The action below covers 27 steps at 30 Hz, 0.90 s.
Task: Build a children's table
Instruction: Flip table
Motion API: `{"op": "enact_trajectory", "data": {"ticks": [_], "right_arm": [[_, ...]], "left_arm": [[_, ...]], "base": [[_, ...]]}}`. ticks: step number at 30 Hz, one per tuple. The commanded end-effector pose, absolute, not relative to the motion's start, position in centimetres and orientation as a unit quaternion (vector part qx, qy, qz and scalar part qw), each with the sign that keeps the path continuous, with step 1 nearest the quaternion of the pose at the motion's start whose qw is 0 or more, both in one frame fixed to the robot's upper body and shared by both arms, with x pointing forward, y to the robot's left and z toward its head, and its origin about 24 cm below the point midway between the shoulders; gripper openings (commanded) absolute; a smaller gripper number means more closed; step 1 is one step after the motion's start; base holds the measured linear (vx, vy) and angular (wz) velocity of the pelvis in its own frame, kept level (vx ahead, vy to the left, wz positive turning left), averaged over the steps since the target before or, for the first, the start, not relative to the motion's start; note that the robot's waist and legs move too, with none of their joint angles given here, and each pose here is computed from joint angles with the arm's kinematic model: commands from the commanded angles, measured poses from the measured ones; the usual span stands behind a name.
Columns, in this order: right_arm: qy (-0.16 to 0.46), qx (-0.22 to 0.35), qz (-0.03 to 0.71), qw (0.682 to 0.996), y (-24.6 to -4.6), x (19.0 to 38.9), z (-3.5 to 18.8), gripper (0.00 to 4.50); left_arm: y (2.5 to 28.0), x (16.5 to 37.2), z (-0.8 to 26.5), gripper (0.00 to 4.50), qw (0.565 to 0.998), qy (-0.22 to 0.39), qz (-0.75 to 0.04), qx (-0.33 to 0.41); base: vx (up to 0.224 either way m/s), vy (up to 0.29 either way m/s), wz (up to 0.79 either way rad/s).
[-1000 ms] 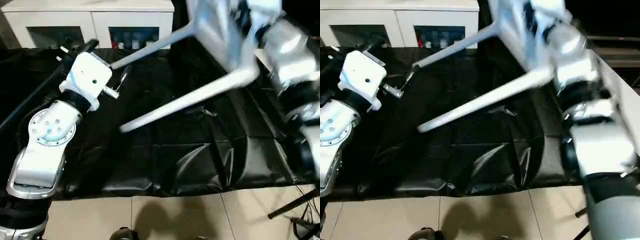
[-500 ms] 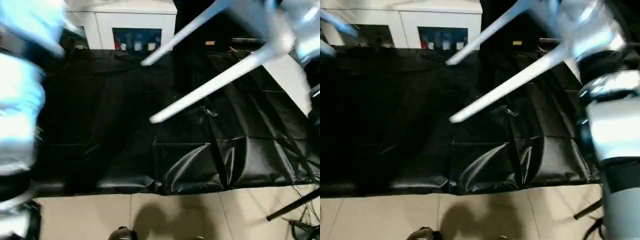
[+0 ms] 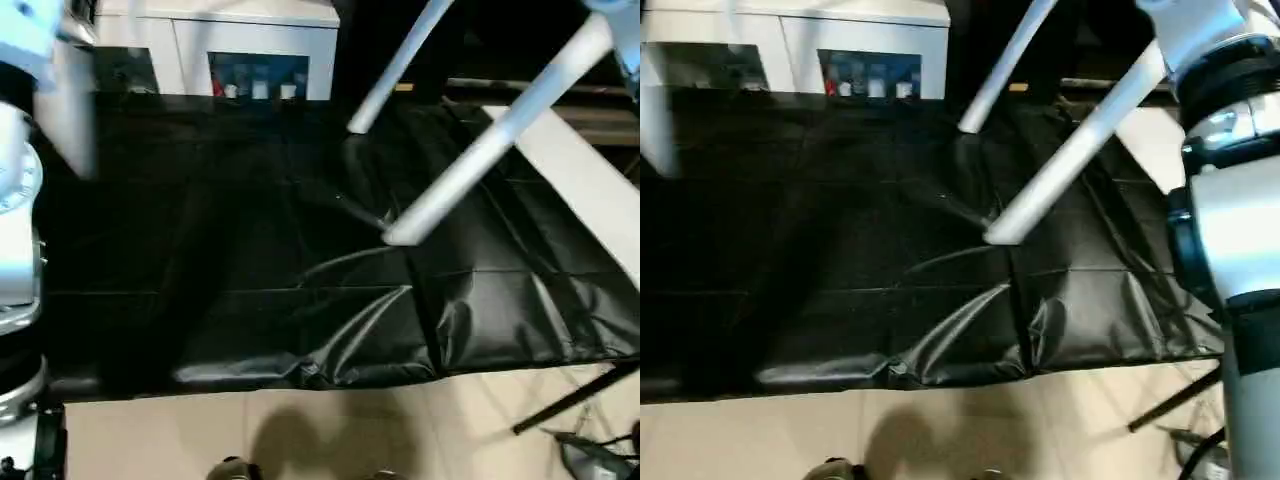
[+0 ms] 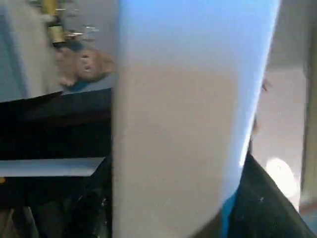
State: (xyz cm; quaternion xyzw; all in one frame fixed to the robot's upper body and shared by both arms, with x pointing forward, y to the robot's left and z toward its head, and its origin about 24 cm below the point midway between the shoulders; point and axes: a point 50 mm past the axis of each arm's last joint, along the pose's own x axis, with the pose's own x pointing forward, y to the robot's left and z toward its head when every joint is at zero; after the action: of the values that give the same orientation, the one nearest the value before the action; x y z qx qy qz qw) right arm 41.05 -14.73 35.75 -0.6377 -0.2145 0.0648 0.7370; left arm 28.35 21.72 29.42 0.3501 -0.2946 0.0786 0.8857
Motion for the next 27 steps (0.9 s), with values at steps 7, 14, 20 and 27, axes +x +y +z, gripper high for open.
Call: {"op": "enact_trajectory", "data": {"ticks": [7, 14, 20, 27], "right_arm": [[-0.199, -0.648, 0.115, 0.726, -12.6, 41.6, 33.8, 1.57], [-0.217, -0.591, 0.187, 0.754, -10.2, 41.6, 31.2, 2.13], [-0.259, -0.496, 0.232, 0.796, -9.7, 41.1, 29.9, 2.68], [-0.380, -0.506, 0.214, 0.744, -9.5, 39.5, 30.3, 3.30]], "left_arm": [[20.8, 29.0, 25.3, 4.50, 0.918, -0.204, 0.048, 0.337], [21.6, 29.0, 24.6, 4.50, 0.919, -0.182, 0.057, 0.347], [22.2, 28.9, 24.4, 4.50, 0.923, -0.171, 0.064, 0.338], [23.6, 28.6, 24.5, 4.50, 0.915, -0.164, 0.086, 0.359]], "base": [[0.000, 0.000, 0.00], [0.000, 0.000, 0.00], [0.000, 0.000, 0.00], [0.000, 0.000, 0.00]]}}
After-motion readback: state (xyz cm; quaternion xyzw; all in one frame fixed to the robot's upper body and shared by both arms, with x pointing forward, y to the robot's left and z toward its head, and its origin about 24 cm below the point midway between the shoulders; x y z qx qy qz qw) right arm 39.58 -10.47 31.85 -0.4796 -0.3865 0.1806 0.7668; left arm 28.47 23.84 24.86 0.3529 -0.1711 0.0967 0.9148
